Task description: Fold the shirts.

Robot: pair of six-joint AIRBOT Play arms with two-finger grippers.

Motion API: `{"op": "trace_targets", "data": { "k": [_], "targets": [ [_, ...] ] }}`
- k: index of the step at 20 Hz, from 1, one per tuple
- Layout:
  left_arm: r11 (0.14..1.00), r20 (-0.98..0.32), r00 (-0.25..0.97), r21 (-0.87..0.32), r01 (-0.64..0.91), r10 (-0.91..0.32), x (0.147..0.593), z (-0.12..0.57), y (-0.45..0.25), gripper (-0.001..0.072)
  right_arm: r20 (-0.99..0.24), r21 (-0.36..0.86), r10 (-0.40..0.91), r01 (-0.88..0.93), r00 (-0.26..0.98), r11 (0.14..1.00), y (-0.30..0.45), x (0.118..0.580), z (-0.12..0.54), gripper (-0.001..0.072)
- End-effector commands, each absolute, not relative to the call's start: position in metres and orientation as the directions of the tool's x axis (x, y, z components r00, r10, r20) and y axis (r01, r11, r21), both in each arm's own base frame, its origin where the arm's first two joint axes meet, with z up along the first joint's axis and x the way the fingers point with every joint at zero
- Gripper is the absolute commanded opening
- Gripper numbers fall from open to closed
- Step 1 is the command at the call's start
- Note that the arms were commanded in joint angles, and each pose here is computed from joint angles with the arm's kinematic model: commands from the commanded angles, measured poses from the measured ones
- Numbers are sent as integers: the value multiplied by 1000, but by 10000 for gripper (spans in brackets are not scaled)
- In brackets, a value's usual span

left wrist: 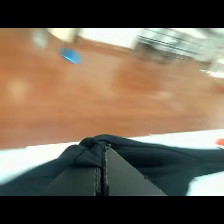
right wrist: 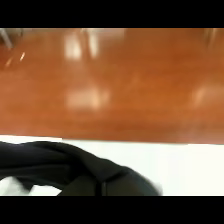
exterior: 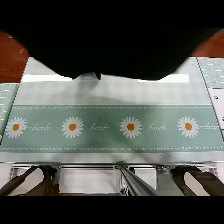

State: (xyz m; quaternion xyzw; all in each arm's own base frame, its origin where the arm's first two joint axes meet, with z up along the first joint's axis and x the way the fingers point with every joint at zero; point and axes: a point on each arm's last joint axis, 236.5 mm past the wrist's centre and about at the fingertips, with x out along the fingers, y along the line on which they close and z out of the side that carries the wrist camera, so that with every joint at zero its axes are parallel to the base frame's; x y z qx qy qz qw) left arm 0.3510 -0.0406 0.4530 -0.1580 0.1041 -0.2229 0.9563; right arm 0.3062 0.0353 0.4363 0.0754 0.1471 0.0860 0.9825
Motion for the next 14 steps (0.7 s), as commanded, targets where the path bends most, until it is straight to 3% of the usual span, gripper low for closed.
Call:
{"op": "trace_targets", "data": {
  "k": [1,4,8,11,13,14],
  "targets": [
    [982,-61,984,-109,157,-165,266,496,-19,21,-159,103,99,-83,982,991,26,209,473,44],
    [999,22,1000,-30,12,-11,205,516,-20,21,-111,77,60,-51,992,996,23,160,479,45],
    [997,32,997,26,71,-71,151,512,-44,21,-108,88,30,-21,994,996,19,131,475,44],
    [999,20,999,21,37,-38,138,507,-29,21,-237,97,34,-11,971,995,19,133,445,45],
    [998,-47,997,-11,-67,66,155,488,0,21,-352,114,49,-9,935,993,21,143,421,44],
    [998,-103,993,-22,-64,61,172,472,2,21,-410,120,69,-22,910,993,24,150,409,45]
  ]
}}
